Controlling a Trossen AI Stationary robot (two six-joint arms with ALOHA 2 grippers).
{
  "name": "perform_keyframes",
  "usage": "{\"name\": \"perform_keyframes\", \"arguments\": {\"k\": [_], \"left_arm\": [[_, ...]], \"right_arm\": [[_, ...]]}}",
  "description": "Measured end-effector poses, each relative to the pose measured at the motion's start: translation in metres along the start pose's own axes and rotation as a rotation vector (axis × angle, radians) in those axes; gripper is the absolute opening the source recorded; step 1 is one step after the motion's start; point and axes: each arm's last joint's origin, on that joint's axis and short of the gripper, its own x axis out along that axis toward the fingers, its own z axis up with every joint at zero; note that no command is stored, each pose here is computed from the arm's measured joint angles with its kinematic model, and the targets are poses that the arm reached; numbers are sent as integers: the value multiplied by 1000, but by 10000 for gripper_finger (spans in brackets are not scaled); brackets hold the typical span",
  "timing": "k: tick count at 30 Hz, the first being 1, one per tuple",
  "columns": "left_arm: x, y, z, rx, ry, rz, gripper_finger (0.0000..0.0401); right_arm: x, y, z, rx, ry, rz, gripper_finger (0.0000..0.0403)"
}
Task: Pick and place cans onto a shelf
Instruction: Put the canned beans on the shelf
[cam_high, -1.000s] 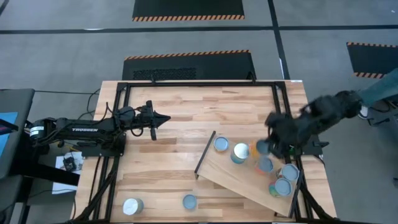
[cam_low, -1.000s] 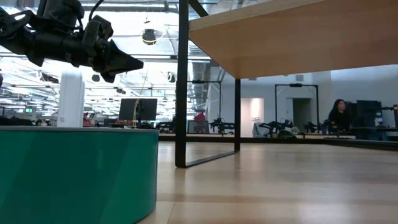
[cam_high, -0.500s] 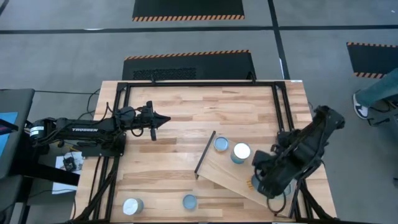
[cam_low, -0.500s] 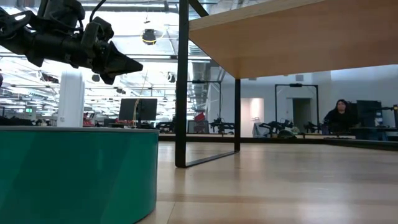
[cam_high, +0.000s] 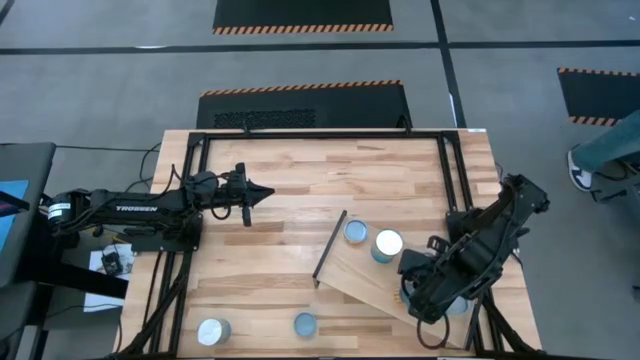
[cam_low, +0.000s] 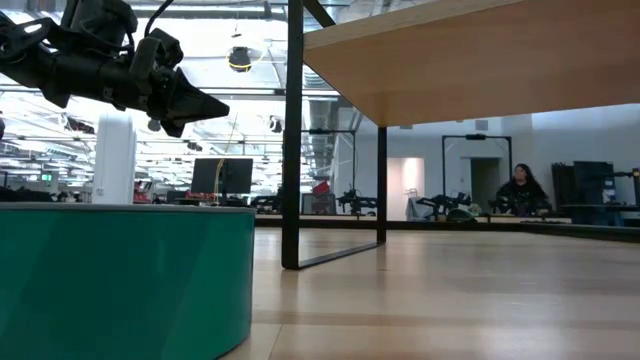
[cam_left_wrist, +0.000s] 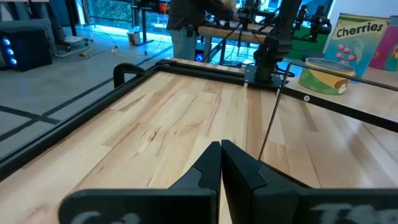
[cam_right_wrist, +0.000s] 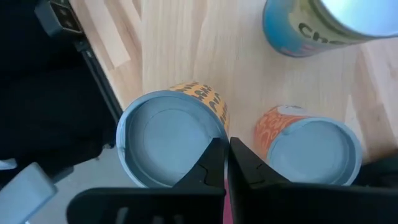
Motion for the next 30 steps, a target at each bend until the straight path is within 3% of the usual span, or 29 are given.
{"name": "perform_keyframes", "arguments": {"k": [30], "left_arm": [[0,0,0,0,4,1,0]], "right_arm": [[23,-3,-5,-95,79,-68,16]]}}
